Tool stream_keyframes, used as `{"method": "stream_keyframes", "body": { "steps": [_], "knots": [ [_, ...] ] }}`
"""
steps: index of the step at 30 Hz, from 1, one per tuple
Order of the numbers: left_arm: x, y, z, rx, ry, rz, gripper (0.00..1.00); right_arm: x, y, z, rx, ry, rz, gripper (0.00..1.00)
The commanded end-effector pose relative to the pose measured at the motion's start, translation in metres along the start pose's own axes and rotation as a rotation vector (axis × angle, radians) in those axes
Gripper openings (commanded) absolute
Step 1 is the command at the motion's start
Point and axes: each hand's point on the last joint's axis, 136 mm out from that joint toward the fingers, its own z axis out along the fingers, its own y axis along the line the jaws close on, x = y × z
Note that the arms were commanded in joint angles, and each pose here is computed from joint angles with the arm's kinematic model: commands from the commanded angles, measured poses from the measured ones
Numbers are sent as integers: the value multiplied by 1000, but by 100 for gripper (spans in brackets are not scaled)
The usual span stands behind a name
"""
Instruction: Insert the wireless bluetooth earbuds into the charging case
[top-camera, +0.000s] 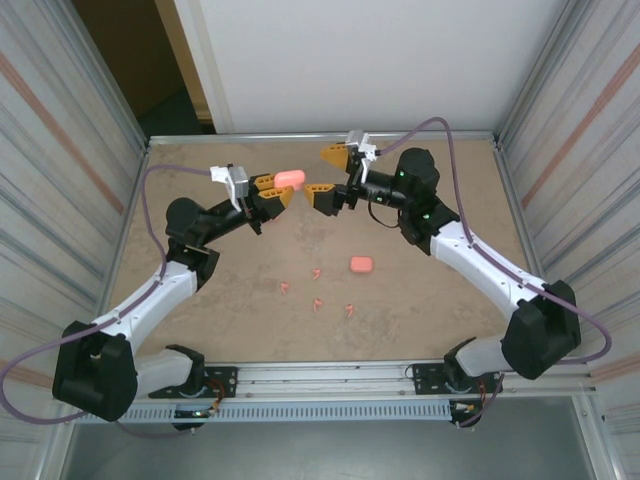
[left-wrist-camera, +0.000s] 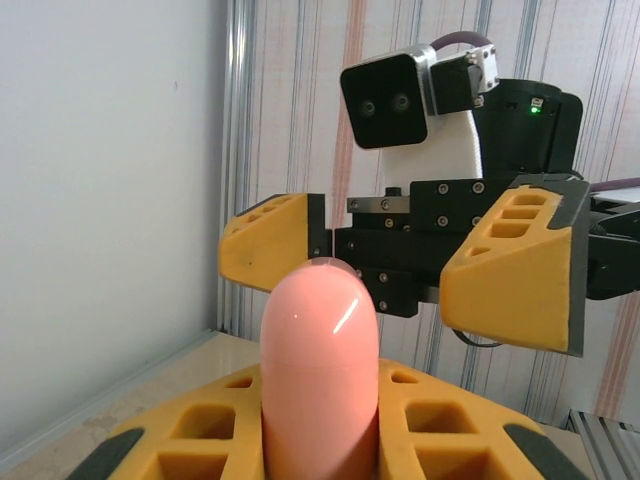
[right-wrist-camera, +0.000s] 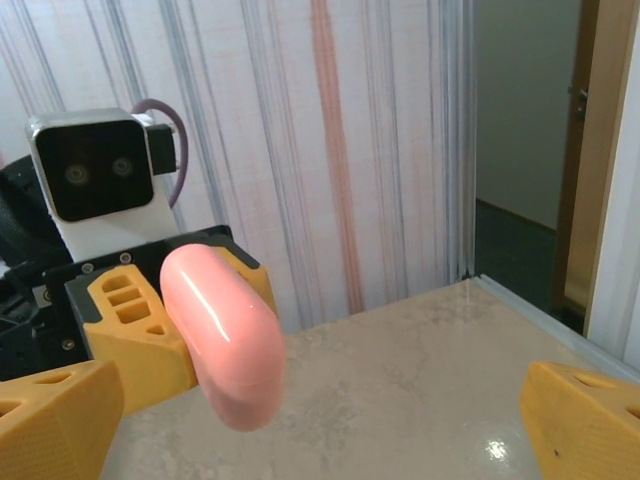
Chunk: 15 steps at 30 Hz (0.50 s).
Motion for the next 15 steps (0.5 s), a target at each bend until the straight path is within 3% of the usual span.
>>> {"method": "stream_keyframes", "body": {
  "steps": [1, 15],
  "knots": [
    [-10, -6, 1, 22, -29, 49, 0, -19, 6, 7, -33, -47, -9, 100],
    [-10, -8, 0, 30, -23, 57, 0, -14, -11, 18, 11, -33, 23, 96]
  ]
}}
